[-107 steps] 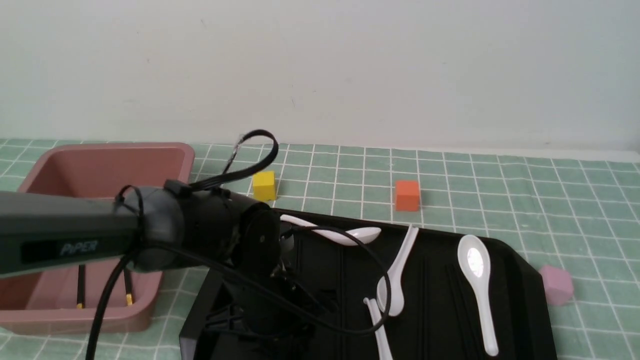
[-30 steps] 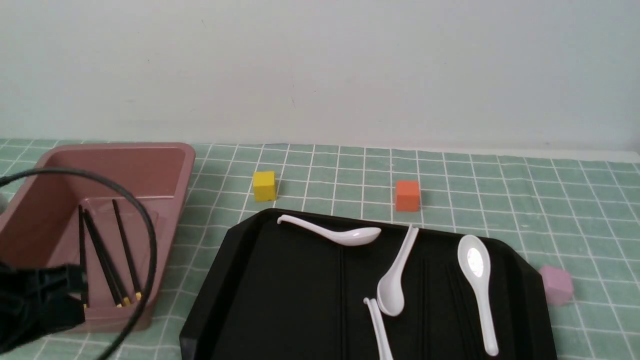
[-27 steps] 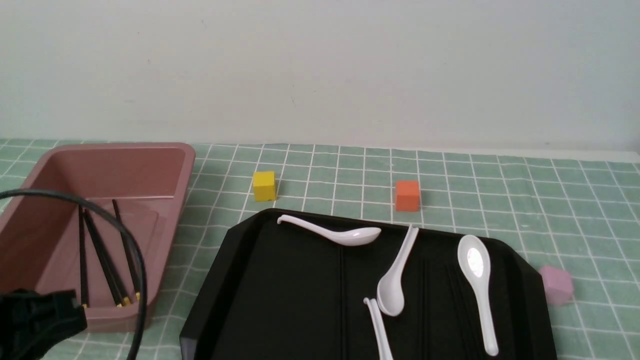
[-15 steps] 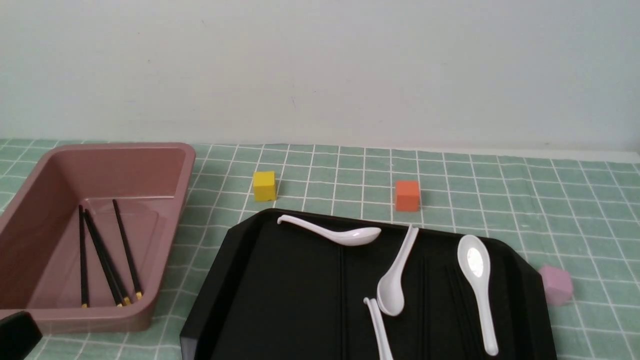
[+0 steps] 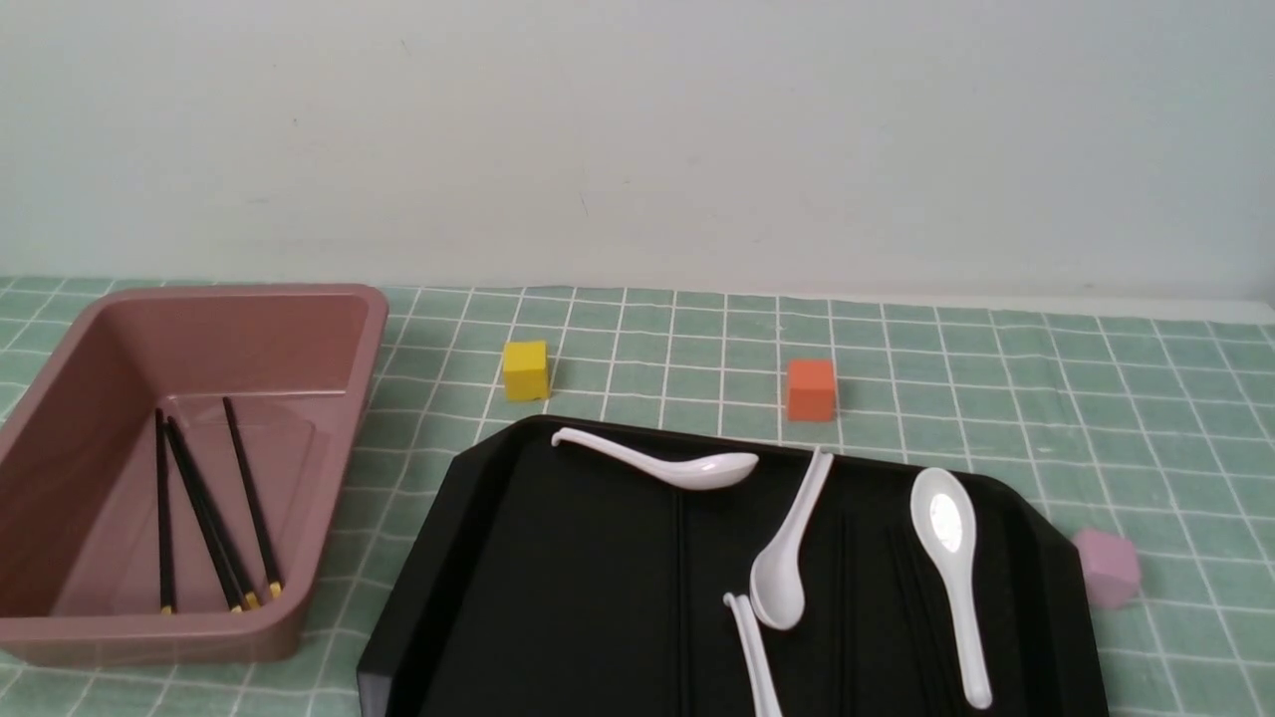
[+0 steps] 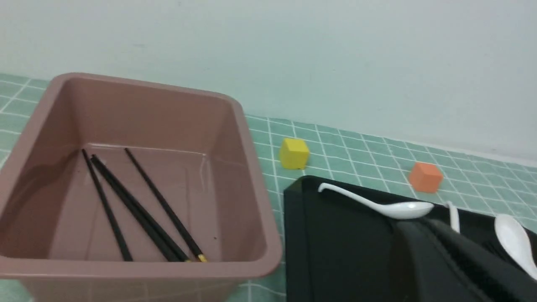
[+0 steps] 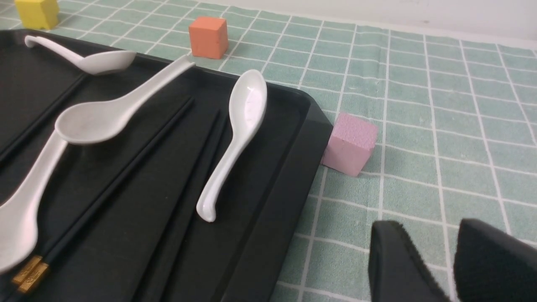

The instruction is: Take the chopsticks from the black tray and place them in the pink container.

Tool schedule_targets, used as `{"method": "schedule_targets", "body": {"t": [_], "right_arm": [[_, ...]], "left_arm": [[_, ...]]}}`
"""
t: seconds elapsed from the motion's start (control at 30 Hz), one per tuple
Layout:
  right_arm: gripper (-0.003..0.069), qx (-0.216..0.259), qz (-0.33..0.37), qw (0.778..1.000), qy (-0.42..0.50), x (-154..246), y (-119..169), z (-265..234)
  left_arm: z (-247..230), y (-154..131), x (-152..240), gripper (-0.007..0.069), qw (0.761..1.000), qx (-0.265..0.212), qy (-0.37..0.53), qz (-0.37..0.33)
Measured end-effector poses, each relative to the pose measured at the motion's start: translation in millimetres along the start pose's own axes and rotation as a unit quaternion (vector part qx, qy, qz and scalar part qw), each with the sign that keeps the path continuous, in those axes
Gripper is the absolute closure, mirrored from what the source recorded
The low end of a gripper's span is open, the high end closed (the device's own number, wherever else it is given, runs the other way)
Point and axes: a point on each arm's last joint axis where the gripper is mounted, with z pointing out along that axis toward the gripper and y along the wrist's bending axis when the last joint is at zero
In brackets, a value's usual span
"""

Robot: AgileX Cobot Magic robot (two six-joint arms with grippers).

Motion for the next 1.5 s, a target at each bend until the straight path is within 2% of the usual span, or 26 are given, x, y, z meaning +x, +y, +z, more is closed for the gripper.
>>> {"method": "schedule_targets", "body": {"t": [0.17, 0.3, 0.6, 0.87, 1.5], "right_arm": [[0.0419, 0.000, 0.001, 1.000, 0.000, 0, 0, 0], [0.0419, 0.000, 0.001, 1.000, 0.000, 0, 0, 0], [0.0419, 0.000, 0.001, 1.000, 0.000, 0, 0, 0], [0.0419, 0.000, 0.001, 1.000, 0.000, 0, 0, 0], [0.0419, 0.000, 0.001, 1.000, 0.000, 0, 0, 0]], "left_arm": [[17, 22, 32, 0.0638, 0.999, -0.049, 0.015, -0.010], [23, 34, 53, 0.0638, 0.996, -0.068, 0.048, -0.022], [22, 37, 60, 0.0637, 0.997, -0.049, 0.057, -0.017], [28, 45, 86, 0.0636, 0.993, -0.062, 0.096, -0.015], [28, 45, 85, 0.0619, 0.995, -0.059, 0.083, -0.011]]}}
